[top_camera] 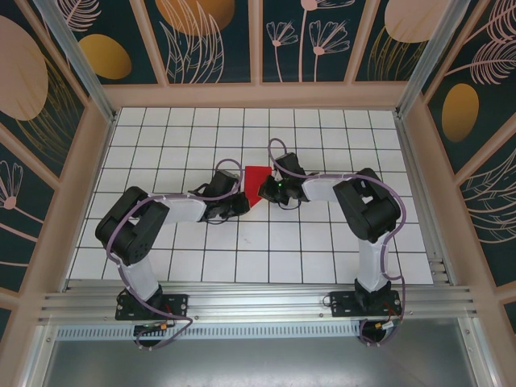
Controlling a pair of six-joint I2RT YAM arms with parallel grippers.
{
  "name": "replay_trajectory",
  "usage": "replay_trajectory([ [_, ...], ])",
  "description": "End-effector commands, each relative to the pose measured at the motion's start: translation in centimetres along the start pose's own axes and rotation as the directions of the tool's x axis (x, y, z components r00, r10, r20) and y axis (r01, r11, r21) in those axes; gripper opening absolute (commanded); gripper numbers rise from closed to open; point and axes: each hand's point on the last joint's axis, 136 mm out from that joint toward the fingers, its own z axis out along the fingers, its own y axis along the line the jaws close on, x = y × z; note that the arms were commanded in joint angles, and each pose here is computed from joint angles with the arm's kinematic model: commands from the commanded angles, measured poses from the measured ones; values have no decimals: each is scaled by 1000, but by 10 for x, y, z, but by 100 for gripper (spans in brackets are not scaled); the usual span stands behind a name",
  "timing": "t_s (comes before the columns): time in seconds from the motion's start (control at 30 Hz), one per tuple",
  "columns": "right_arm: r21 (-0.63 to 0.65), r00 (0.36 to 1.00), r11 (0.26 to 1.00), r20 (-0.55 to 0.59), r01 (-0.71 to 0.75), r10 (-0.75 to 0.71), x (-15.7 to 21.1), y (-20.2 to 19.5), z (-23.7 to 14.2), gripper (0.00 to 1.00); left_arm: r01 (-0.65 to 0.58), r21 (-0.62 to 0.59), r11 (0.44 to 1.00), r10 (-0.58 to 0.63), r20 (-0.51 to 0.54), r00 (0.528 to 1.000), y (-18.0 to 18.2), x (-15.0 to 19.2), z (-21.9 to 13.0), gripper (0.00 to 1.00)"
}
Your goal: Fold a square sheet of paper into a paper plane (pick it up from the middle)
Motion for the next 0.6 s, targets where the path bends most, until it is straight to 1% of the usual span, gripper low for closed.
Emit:
replay_trajectory([
  [0.0,16,999,999,-3,49,-49,6,-3,-6,8,2,-85,996,-6,-48,999,28,20,7,8],
  [0.07,-18,996,995,5,94,-94,7,14,-12,7,2,-90,996,-6,-48,999,29,21,6,6],
  [0.13,-49,992,991,-11,122,-123,14,27,-13,7,4,-92,996,-9,-48,999,30,20,7,5],
  [0.2,-54,991,990,-29,131,-133,22,31,-10,5,3,-88,996,-8,-51,999,29,21,8,4],
  [0.37,-50,991,992,-61,118,-121,32,25,0,4,5,-89,996,-9,-52,999,30,21,8,3],
  [0.57,11,992,996,-87,91,-90,35,6,12,3,9,-92,996,-14,-50,999,31,22,7,2],
])
